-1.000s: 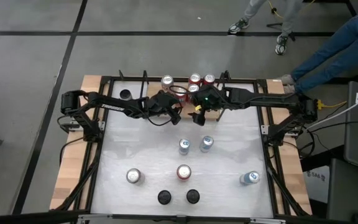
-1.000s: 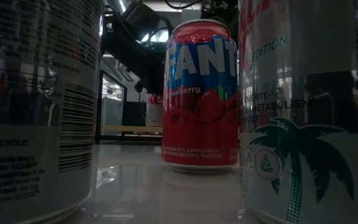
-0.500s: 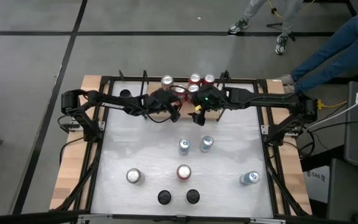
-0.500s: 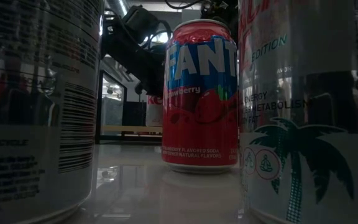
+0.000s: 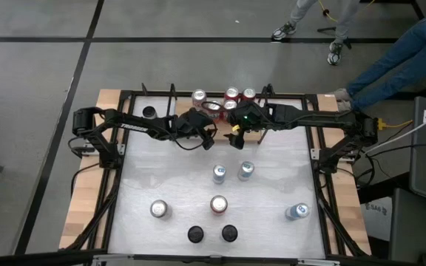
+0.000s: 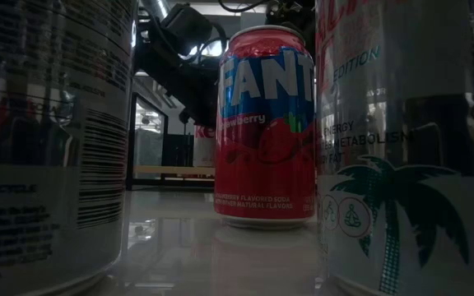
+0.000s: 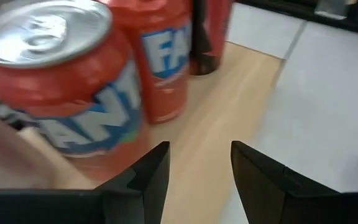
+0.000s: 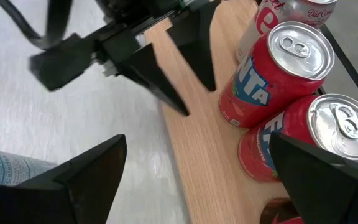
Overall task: Place canned beverage on shelf
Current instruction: Put the pink soda can on the shelf
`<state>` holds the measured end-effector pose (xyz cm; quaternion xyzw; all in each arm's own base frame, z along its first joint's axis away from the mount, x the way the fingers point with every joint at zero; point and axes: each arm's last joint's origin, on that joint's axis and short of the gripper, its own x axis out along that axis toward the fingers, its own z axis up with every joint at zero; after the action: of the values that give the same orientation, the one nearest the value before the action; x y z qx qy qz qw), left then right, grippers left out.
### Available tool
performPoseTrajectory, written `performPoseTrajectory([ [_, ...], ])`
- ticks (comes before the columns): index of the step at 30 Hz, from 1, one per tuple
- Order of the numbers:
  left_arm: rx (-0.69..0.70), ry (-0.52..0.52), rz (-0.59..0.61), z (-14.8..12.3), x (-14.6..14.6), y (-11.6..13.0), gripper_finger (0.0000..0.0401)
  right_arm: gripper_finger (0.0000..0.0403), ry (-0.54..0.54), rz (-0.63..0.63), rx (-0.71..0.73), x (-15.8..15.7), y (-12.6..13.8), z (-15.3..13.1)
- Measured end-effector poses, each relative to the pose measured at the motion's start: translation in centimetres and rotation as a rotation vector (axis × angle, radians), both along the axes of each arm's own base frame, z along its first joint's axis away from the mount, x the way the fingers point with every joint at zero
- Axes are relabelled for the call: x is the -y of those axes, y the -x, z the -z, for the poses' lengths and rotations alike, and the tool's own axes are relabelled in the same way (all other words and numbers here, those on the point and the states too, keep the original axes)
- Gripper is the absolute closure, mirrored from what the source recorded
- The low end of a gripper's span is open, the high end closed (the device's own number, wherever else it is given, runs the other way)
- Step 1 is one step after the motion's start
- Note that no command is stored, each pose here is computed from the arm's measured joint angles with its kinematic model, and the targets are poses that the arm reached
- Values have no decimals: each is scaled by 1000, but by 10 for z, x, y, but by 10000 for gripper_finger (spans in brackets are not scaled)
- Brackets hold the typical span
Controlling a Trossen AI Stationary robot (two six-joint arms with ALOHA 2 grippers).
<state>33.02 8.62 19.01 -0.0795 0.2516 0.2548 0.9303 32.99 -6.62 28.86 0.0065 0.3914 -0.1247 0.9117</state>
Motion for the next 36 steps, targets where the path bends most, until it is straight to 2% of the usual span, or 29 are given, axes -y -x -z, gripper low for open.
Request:
performPoseTrajectory([
  [3, -20, -31, -9, 0, -1, 1, 239, 20, 0, 0, 0, 0, 0, 0],
  [12, -15, -21, -6, 0, -7, 2, 239, 20, 0, 0, 0, 0, 0, 0],
  [36, 123, -45, -54, -11, -34, 4, 239, 20, 0, -1, 1, 0, 0, 0],
])
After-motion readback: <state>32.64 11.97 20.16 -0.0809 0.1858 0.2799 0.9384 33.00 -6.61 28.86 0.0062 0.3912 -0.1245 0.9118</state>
